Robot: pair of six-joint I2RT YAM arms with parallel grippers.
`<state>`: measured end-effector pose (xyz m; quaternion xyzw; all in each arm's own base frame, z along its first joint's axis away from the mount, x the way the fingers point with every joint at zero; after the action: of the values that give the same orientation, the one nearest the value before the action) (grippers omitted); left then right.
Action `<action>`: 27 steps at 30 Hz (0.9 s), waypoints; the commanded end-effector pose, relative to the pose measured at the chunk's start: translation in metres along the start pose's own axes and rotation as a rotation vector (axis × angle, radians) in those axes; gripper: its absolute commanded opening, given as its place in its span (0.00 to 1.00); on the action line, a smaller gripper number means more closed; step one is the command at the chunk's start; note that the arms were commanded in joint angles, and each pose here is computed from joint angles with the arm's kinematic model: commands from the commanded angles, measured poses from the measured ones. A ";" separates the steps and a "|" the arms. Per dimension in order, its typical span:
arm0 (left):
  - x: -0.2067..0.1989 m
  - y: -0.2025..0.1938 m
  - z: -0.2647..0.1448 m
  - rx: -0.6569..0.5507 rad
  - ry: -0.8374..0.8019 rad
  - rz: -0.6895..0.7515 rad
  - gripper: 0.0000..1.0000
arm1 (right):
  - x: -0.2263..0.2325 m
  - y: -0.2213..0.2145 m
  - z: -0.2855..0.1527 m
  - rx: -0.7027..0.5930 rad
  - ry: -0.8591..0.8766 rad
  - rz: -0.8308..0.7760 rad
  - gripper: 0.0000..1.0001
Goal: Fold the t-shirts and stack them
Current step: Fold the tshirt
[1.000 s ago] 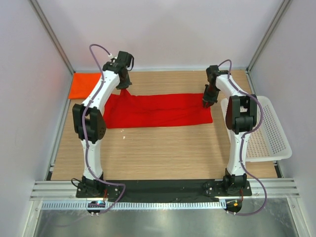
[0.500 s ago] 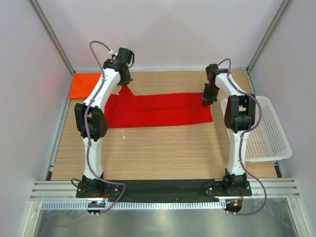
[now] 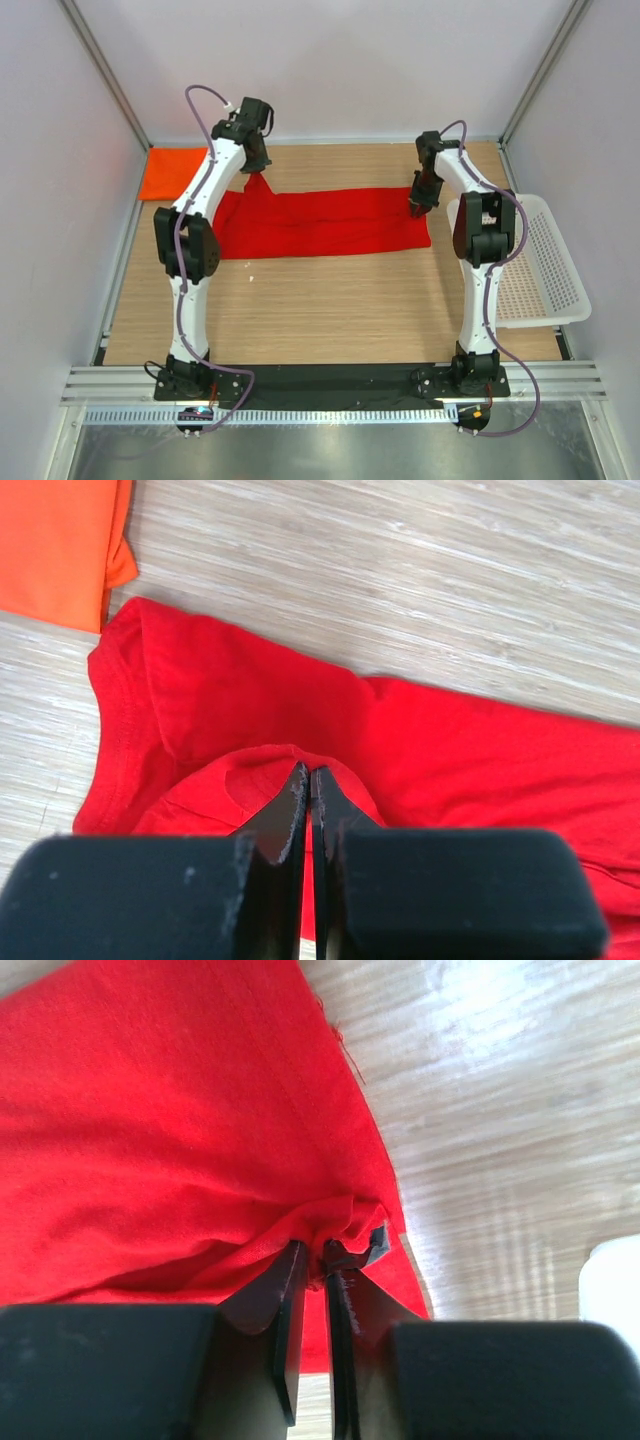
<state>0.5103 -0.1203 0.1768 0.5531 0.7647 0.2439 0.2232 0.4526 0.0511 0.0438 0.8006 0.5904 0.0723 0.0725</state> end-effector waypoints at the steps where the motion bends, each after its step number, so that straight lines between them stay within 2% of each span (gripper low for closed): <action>1: -0.001 0.017 0.002 -0.048 -0.015 -0.008 0.02 | -0.001 0.014 -0.005 -0.034 -0.008 0.006 0.20; 3: 0.005 0.017 0.006 -0.051 0.021 -0.021 0.10 | -0.002 0.016 -0.005 -0.034 -0.008 -0.004 0.24; 4: 0.012 0.018 0.007 -0.050 0.046 -0.032 0.24 | -0.005 0.019 -0.004 -0.040 -0.020 -0.006 0.27; 6: 0.022 0.028 0.002 -0.075 0.079 -0.057 0.36 | -0.007 0.024 -0.009 -0.047 -0.034 -0.021 0.35; 7: 0.031 0.031 -0.001 -0.076 0.098 -0.066 0.48 | -0.009 0.024 -0.009 -0.044 -0.044 -0.027 0.38; 8: 0.035 0.035 -0.006 -0.088 0.106 -0.074 0.53 | -0.010 0.025 -0.013 -0.045 -0.052 -0.033 0.44; 10: 0.047 0.041 -0.026 -0.119 0.122 -0.072 0.62 | -0.015 0.018 -0.030 -0.034 -0.063 -0.047 0.50; 12: 0.052 0.044 -0.053 -0.140 0.100 -0.063 0.63 | -0.020 0.002 -0.036 -0.026 -0.090 -0.072 0.54; 14: 0.054 0.015 -0.051 -0.065 0.072 -0.049 0.62 | -0.019 -0.003 -0.064 -0.087 -0.055 -0.080 0.54; 15: 0.054 0.007 -0.057 -0.050 0.049 -0.066 0.61 | -0.021 -0.012 -0.060 -0.080 -0.047 -0.077 0.55; 16: 0.057 -0.023 -0.060 0.016 0.017 -0.057 0.55 | -0.019 -0.016 -0.064 -0.086 -0.028 -0.074 0.55; 18: 0.056 -0.042 -0.061 0.035 -0.025 -0.081 0.48 | -0.014 -0.024 -0.065 -0.090 0.006 -0.077 0.55; 19: 0.060 -0.065 -0.063 0.080 -0.041 -0.088 0.41 | -0.011 -0.028 -0.062 -0.085 0.018 -0.082 0.55; 21: 0.061 -0.082 -0.057 0.110 -0.057 -0.088 0.34 | -0.003 -0.034 -0.052 -0.064 0.053 -0.103 0.56; 22: 0.064 -0.089 -0.055 0.131 -0.049 -0.071 0.26 | 0.000 -0.036 -0.049 -0.056 0.058 -0.113 0.56; 27: 0.075 -0.116 -0.031 0.228 0.017 -0.004 0.25 | 0.013 -0.037 -0.039 -0.064 0.077 -0.144 0.55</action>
<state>0.3763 -0.0785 0.1383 0.5587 0.7974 0.1702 0.1519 0.4042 0.0644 0.0749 0.7639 0.6345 0.0891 0.0769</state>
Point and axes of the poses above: each gripper's point midway between its finger pads, its own z axis out along the fingers, its own x axis along the line the jaws close on, y = z × x, the point moved 1 cm from there along -z, back along the fingers, and after that the axes turned 3 degrees about -z, right-handed, at the moved point
